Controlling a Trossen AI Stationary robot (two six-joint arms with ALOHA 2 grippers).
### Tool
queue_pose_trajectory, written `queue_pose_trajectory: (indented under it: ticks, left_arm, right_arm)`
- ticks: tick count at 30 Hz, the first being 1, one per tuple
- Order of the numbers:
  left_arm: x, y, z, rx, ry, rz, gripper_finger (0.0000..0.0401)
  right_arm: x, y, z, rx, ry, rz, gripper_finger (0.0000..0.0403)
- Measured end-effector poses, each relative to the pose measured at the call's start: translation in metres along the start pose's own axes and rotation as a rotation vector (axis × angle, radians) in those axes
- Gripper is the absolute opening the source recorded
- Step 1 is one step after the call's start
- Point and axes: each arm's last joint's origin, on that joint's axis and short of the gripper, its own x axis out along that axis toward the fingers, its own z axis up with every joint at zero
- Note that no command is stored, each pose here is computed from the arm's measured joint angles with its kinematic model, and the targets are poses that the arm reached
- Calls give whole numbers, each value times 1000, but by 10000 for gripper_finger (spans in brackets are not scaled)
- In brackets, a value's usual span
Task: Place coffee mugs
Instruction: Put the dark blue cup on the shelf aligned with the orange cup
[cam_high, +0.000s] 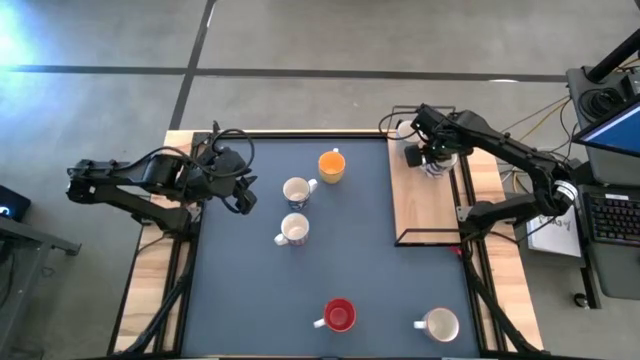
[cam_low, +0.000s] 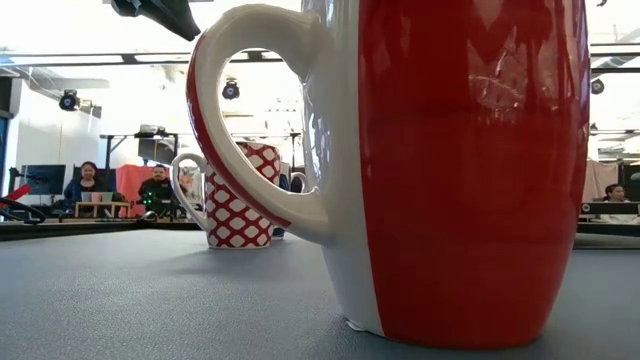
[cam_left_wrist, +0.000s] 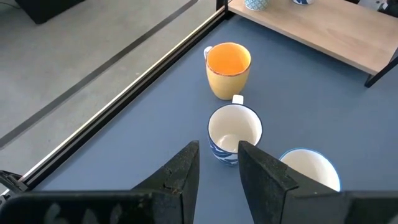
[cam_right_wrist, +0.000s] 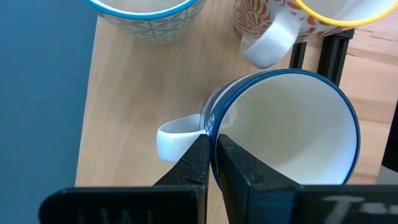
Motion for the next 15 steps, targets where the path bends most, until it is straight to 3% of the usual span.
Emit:
queue_pose_trajectory:
  ticks: [15]
  left_arm:
    - [0,0,0,-7,8,-11,94]
  right_arm:
    - [-19,3,4,39,-18,43,13]
